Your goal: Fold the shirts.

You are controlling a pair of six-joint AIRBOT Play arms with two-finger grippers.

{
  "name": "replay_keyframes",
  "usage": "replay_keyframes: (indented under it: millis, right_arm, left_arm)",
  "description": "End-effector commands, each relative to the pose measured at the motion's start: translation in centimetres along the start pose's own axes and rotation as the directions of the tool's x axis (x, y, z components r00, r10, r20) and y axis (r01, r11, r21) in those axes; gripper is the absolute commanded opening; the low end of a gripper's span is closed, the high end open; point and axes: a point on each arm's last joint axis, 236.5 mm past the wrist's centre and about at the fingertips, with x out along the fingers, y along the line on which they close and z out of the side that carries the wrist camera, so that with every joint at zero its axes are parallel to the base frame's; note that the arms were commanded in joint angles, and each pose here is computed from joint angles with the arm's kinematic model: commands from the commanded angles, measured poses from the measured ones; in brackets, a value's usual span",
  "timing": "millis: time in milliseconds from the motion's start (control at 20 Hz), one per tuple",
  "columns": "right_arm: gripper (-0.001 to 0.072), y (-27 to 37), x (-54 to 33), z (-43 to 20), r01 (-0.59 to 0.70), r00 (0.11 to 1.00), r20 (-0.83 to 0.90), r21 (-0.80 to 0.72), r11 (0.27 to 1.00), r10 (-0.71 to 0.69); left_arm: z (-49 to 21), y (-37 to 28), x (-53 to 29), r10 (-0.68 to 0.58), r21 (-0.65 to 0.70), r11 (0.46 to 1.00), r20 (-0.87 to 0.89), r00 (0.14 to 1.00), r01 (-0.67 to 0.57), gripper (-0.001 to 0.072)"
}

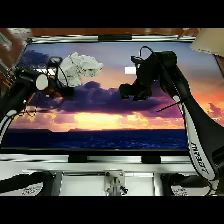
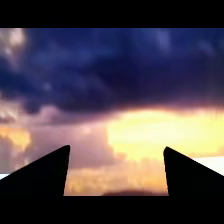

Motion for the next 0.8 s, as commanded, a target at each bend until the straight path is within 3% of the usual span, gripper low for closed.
replay_keyframes:
  millis: [0,200,400,750]
  right_arm:
    - [0.0580,-1.5,-0.1,-0.7,0.063,0.997,-0.029,-0.043,0.997,-0.065]
    - [0.0580,-1.3,0.0,-0.5,0.055,0.998,-0.019,-0.063,0.997,-0.056]
    - [0.0580,-0.5,0.0,-0.2,0.022,1.000,-0.007,-0.061,0.998,-0.022]
    - [0.0580,0.7,0.0,0.0,-0.026,1.000,0.000,-0.055,0.998,0.026]
  left_arm:
    - [8.4,3.1,2.7,-0.036,-0.183,0.981,0.138,0.990,0.061,0.0681]
    - [13.0,6.8,9.9,-0.037,-0.286,0.955,0.141,0.989,0.076,0.0681]
    - [9.8,9.3,16.8,-0.011,-0.322,0.947,0.023,1.000,0.018,0.0681]
    - [8.0,10.9,19.3,0.046,-0.241,0.969,-0.032,0.998,-0.052,0.0680]
